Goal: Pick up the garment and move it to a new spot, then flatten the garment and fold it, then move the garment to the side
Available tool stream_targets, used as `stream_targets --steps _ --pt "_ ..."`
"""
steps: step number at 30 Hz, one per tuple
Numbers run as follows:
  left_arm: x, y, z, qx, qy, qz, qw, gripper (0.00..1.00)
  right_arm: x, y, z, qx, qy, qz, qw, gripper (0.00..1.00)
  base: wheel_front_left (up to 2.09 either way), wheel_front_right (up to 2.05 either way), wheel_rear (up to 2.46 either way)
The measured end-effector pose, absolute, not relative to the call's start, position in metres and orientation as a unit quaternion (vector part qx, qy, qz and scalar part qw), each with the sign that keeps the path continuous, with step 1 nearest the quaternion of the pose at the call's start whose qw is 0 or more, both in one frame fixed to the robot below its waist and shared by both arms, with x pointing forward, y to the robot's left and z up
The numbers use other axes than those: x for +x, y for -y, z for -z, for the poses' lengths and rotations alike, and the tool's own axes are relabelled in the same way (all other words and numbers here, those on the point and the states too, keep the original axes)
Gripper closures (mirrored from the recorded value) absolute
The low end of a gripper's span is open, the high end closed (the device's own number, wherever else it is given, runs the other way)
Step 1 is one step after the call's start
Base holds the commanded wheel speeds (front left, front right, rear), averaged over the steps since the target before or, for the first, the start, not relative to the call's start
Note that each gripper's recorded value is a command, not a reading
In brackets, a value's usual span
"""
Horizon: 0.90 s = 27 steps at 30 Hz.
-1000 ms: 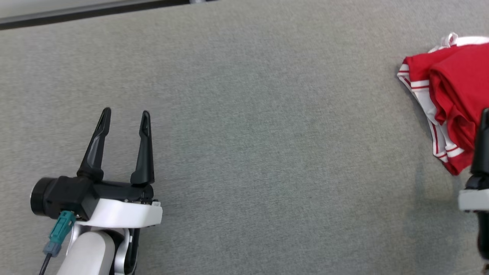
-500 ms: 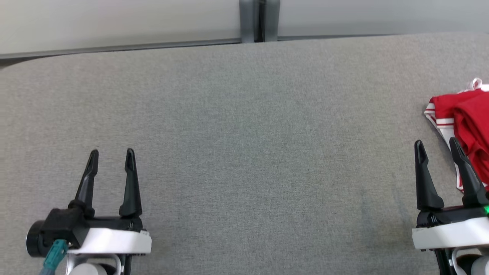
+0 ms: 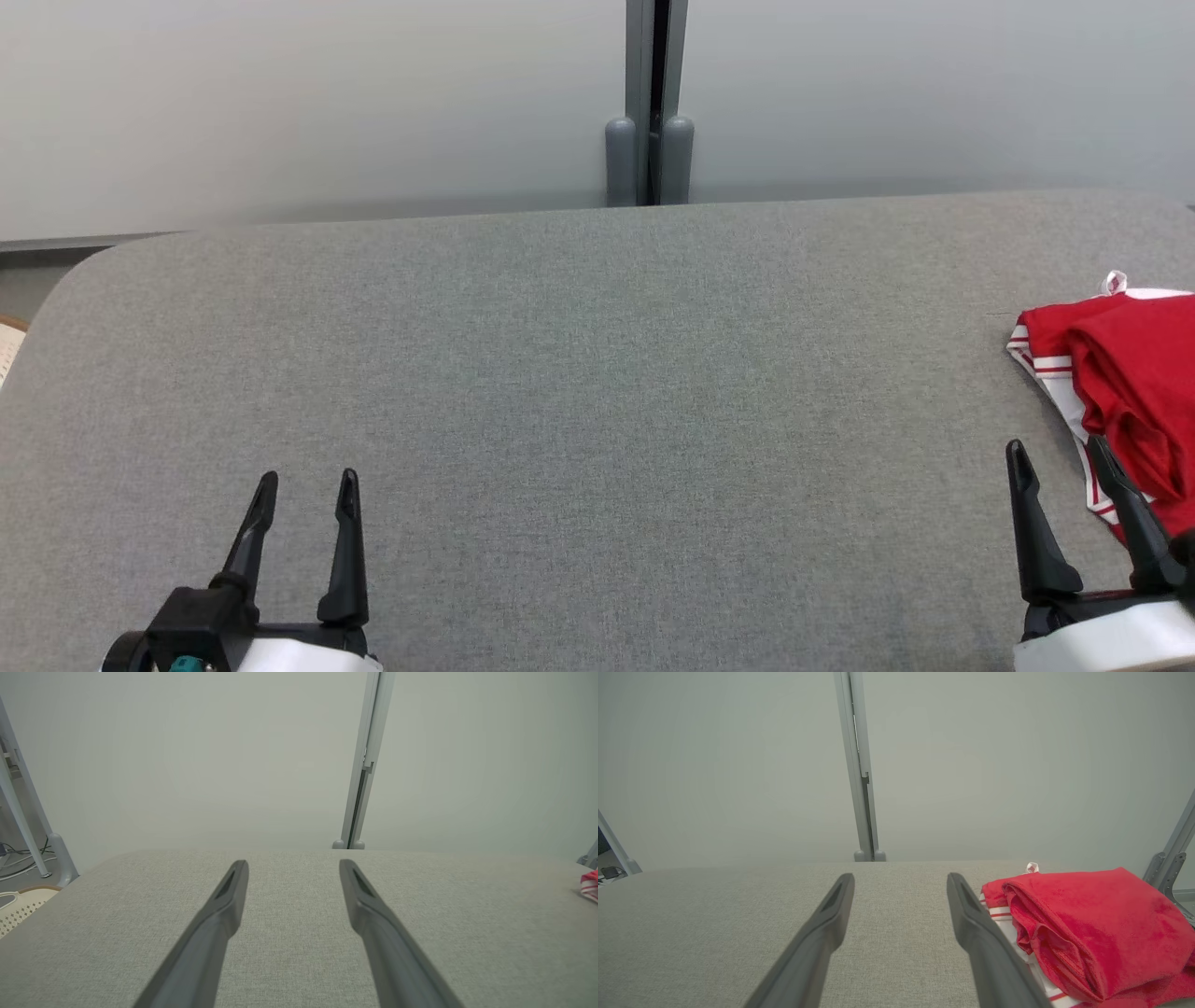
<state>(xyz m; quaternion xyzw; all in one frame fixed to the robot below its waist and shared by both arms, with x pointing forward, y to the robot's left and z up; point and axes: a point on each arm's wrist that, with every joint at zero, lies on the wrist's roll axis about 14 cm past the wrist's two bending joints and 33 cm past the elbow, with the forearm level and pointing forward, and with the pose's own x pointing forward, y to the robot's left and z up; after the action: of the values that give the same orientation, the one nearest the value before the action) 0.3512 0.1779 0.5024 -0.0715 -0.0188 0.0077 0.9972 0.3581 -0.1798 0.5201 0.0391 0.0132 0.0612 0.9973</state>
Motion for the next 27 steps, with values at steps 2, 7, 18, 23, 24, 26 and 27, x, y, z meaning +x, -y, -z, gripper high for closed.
stream_targets --steps 2,7,18,23,24,26,27 --pt "0.348 -0.178 -0.502 -0.071 0.018 -0.007 0.997 0.0 0.355 0.181 -0.521 0.039 -0.012 -0.06 0.997 0.0 0.0 0.0 0.0" --pt "0.335 -0.179 -0.501 -0.069 0.015 -0.008 0.997 0.0 0.343 0.182 -0.526 0.038 -0.011 -0.057 0.998 0.0 0.0 0.0 0.0" --pt "0.333 -0.179 -0.494 -0.062 -0.001 -0.004 0.998 0.0 0.339 0.184 -0.531 0.037 -0.009 -0.054 0.998 0.0 0.0 0.0 0.0" --pt "0.333 -0.18 -0.493 -0.061 -0.004 -0.007 0.998 0.0 0.339 0.183 -0.532 0.037 -0.009 -0.054 0.998 0.0 0.0 0.0 0.0" --pt "0.333 -0.18 -0.493 -0.06 -0.004 -0.007 0.998 0.0 0.339 0.183 -0.532 0.038 -0.008 -0.055 0.998 0.0 0.0 0.0 0.0" --pt "0.333 -0.18 -0.493 -0.06 -0.004 -0.007 0.998 0.0 0.339 0.183 -0.532 0.038 -0.008 -0.054 0.998 0.0 0.0 0.0 0.0" --pt "0.333 -0.18 -0.493 -0.059 -0.004 -0.007 0.998 0.0 0.338 0.183 -0.532 0.038 -0.008 -0.054 0.998 0.0 0.0 0.0 0.0"
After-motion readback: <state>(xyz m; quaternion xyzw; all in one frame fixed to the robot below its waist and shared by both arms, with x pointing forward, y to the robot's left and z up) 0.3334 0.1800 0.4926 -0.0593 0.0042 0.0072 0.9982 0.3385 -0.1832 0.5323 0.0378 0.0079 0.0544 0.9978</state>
